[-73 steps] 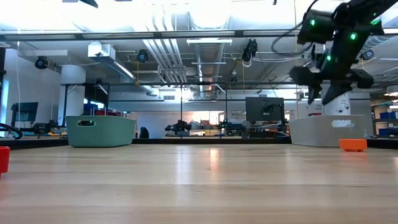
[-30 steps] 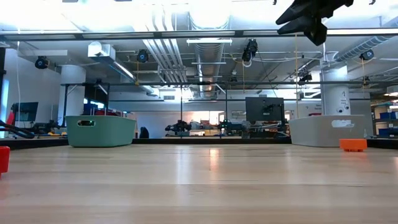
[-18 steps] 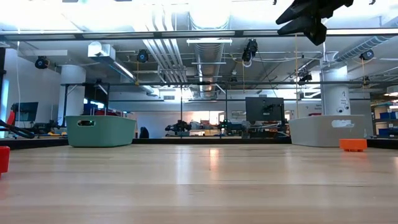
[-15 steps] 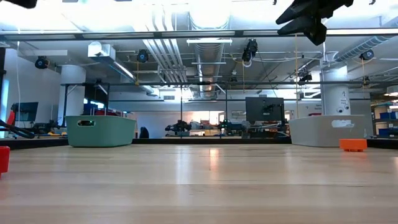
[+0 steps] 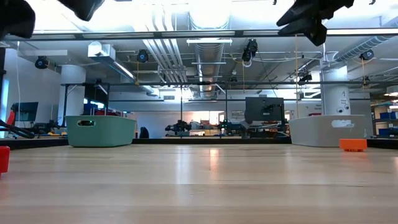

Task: Sort blocks
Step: Put the red game piece into the orange bin

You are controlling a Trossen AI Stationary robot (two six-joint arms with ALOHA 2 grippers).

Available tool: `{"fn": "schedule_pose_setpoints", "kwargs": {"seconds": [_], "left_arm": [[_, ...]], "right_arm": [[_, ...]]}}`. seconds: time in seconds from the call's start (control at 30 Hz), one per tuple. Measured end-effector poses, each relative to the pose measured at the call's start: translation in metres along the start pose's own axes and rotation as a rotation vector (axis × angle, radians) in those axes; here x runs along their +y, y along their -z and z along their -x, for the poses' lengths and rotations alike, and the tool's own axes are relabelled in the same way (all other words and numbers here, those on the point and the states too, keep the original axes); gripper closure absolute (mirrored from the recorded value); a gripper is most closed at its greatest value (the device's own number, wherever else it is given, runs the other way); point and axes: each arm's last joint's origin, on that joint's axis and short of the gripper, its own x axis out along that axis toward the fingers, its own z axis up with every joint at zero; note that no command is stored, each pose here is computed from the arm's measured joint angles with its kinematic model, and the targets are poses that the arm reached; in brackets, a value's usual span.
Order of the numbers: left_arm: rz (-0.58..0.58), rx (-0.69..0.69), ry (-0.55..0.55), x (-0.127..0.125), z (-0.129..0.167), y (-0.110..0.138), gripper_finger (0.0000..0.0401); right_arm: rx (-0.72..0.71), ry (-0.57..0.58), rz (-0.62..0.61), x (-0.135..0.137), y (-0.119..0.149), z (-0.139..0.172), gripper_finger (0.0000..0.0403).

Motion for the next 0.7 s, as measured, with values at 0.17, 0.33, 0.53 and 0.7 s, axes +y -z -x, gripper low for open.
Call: {"fn": "schedule_pose_setpoints", "kwargs": {"seconds": [0.17, 0.33, 0.53, 0.7], "left_arm": [[0.008, 0.042, -0.027, -0.003, -0.012, -0.002, 0.0173], [0.029, 0.072, -0.045, -0.004, -0.021, -0.009, 0.017], [0.068, 0.11, -0.053, -0.002, -0.027, -0.023, 0.014], [0.024, 0.113, -0.072, -0.003, -0.035, -0.025, 0.0125]], "right_arm": [[0.006, 0.002, 0.005, -0.001, 0.002, -0.001, 0.028], [0.008, 0.003, 0.006, -0.001, 0.002, -0.001, 0.027], [0.008, 0.003, 0.007, -0.001, 0.002, -0.001, 0.0267], [0.011, 0.001, 0.007, -0.001, 0.002, -0.001, 0.0273]]}}
